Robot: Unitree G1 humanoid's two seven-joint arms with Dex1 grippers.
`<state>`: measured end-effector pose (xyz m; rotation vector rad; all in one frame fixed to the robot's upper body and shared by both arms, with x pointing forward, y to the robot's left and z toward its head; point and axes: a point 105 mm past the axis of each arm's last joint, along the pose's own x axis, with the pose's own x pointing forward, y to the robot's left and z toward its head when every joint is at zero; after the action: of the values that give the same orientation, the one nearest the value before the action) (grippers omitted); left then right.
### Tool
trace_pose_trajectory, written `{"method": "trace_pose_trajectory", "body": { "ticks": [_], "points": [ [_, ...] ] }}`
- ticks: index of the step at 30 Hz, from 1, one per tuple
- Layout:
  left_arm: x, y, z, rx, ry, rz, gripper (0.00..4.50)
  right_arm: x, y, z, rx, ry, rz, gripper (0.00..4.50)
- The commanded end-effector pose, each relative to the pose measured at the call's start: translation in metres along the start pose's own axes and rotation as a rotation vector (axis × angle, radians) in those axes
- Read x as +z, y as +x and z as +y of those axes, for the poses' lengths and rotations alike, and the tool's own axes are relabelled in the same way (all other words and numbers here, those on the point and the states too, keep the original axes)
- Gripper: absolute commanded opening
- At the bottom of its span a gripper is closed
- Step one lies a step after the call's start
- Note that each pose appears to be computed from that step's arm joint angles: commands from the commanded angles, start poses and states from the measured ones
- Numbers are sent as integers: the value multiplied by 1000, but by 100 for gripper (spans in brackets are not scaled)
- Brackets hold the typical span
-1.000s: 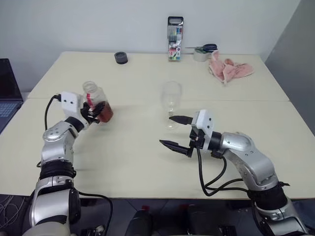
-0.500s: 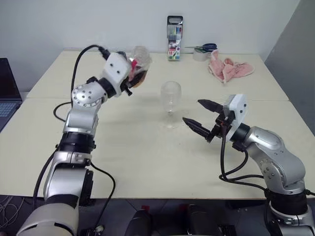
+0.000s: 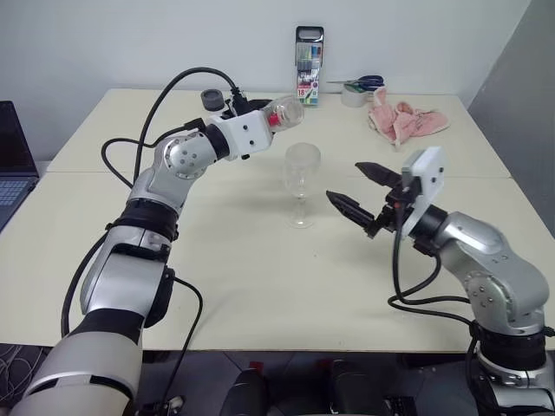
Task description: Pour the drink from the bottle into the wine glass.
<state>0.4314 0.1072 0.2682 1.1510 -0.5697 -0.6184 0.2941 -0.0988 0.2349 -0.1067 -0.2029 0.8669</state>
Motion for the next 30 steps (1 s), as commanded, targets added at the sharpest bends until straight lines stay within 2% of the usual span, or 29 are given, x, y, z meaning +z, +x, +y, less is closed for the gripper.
{"method": "trace_pose_trajectory", "body": {
  "ticks": [1, 15, 30],
  "points": [
    [12, 0, 21, 54, 98, -47, 168, 17, -7, 6, 36, -33, -60, 450],
    [17, 6, 23, 79, 301, -63, 168, 13, -12, 13, 49, -33, -46, 450],
    [16, 5, 35, 128, 405, -52, 168, 8, -15, 7, 13, -75, -37, 450]
  ]
}}
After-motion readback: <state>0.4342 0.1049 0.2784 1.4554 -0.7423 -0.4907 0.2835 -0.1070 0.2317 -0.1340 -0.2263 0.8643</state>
